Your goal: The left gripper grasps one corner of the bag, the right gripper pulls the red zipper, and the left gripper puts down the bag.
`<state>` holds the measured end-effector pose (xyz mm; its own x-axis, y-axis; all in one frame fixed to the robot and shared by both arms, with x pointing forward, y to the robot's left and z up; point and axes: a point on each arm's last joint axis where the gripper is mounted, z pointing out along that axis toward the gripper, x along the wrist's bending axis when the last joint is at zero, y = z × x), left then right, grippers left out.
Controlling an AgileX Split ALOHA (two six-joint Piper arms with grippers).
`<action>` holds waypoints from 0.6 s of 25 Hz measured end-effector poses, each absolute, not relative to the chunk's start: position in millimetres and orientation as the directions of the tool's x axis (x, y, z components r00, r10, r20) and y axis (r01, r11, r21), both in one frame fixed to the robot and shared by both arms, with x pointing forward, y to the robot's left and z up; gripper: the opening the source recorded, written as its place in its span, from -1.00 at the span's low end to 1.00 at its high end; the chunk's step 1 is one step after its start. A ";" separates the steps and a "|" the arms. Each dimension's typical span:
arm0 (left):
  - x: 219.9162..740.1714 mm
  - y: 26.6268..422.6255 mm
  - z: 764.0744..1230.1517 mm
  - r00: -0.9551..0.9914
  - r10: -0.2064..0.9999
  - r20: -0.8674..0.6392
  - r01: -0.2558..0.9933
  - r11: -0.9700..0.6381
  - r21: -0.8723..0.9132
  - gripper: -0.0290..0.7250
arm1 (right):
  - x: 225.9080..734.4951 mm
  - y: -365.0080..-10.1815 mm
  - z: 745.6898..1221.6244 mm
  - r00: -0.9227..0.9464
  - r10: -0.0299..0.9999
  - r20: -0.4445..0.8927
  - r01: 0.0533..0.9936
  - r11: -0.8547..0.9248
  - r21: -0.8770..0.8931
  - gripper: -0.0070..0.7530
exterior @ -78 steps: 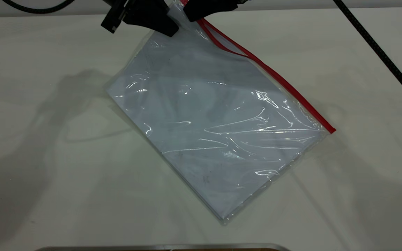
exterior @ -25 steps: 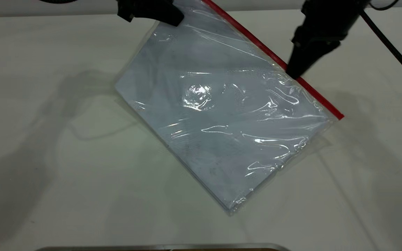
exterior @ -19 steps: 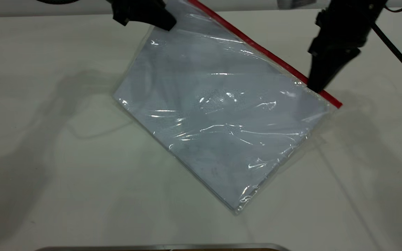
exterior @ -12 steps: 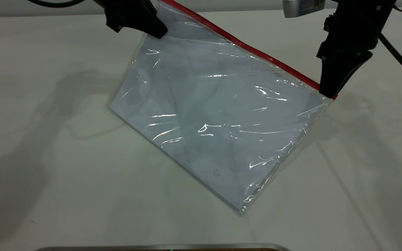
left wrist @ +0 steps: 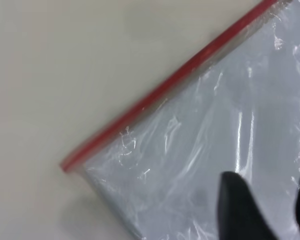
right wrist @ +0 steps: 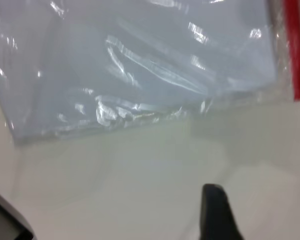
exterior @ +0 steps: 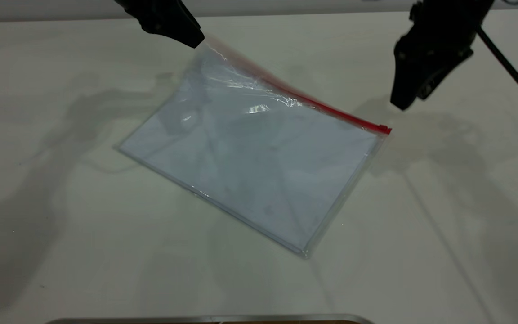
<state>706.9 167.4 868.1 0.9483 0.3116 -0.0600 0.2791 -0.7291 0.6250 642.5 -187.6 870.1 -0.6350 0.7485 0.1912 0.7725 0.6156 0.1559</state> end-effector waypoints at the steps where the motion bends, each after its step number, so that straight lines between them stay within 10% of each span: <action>1: 707.2 168.7 870.5 0.939 0.337 -0.067 0.306 -0.728 0.613 0.23 | 646.5 -186.6 874.8 -0.638 0.747 0.187 0.770 0.616 0.168 0.36; 7: 707.1 181.7 913.7 0.853 0.520 -0.049 0.467 -0.716 0.518 0.76 | 665.1 -181.6 908.8 -0.641 0.751 0.159 0.763 0.599 0.243 0.39; 15: 674.3 212.9 1054.1 0.593 0.798 0.111 0.662 -0.561 0.497 0.66 | 647.7 -188.0 1062.2 -0.665 0.747 -0.024 0.641 0.586 0.496 0.39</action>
